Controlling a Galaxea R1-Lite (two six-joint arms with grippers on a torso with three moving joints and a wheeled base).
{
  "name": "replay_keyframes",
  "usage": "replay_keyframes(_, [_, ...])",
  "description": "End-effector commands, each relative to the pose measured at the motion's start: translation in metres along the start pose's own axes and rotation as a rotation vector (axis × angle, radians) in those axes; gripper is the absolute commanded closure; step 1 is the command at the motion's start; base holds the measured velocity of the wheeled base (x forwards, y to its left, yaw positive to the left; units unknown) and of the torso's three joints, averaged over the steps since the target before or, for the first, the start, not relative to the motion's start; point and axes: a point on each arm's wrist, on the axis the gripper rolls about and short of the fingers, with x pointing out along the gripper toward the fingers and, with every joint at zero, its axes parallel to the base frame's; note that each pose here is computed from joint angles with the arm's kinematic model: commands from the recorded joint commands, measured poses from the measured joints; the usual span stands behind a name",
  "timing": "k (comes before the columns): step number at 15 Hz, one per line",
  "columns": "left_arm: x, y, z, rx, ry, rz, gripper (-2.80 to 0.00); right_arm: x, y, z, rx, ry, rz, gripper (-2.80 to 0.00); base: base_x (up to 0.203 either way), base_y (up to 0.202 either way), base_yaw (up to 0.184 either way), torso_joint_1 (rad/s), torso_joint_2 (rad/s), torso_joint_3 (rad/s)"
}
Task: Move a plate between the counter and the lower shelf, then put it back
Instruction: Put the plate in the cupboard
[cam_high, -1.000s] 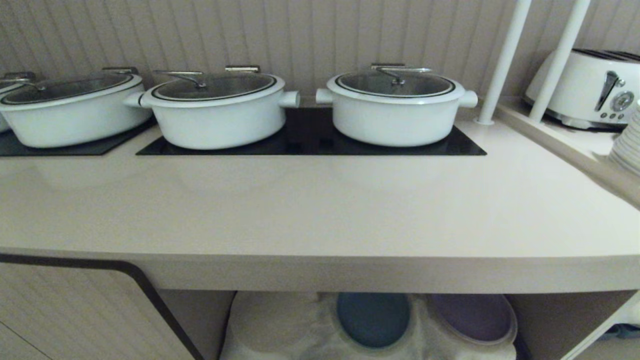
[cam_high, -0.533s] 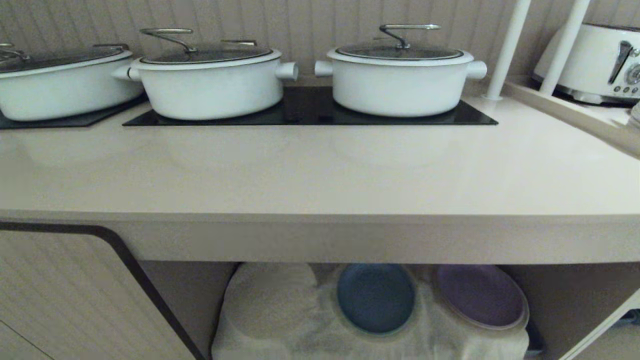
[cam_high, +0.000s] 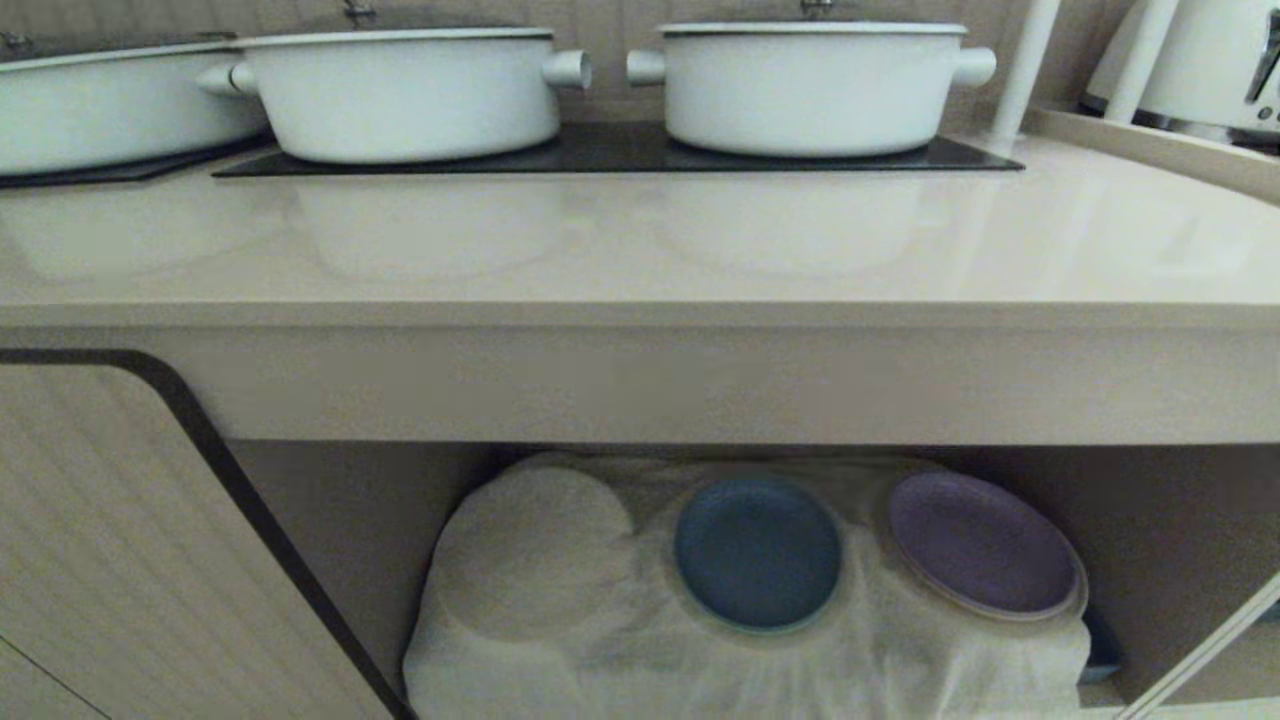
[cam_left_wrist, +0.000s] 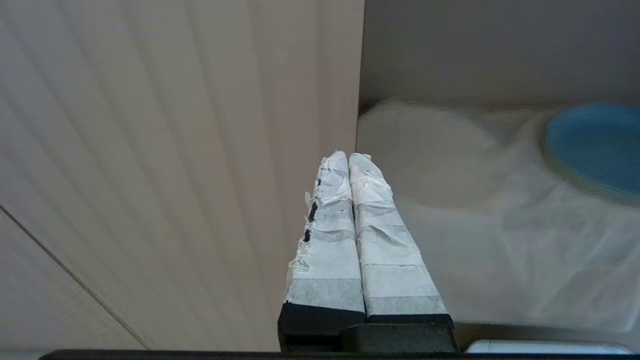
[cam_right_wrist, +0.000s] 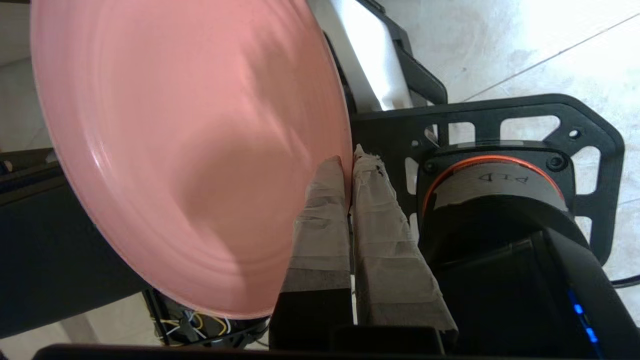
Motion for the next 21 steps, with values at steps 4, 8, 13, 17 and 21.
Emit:
replay_keyframes(4, [0.0,0.0,0.0001,0.0,-0.002,0.001,0.0,0.0011,-0.0005,-0.0009,-0.005,0.01,-0.001,0.0,0.0,0.0,0.0,-0.234,0.35,0.15])
replay_keyframes(8, [0.0,0.0,0.0001,0.0,-0.002,0.001,0.0,0.0013,-0.0004,-0.0008,-0.005,0.011,-0.002,0.0,0.0,0.0,0.0,-0.071,0.24,0.082])
replay_keyframes(13, [0.0,0.0,0.0001,0.0,-0.002,0.001,0.0,0.0014,-0.0008,-0.0012,-0.003,0.012,-0.003,0.0,0.0,0.0,0.0,-0.005,0.02,0.041])
replay_keyframes(17, [0.0,0.0,0.0001,0.0,-0.002,0.001,0.0,0.0003,0.0002,-0.0002,-0.006,0.005,0.003,0.0,0.0,0.0,0.0,0.001,0.0,0.016])
replay_keyframes(21, [0.0,0.0,0.0001,0.0,-0.002,0.001,0.0,-0.0007,-0.0006,-0.0014,-0.007,0.003,0.006,0.0,0.0,0.0,0.0,0.0,0.0,0.0])
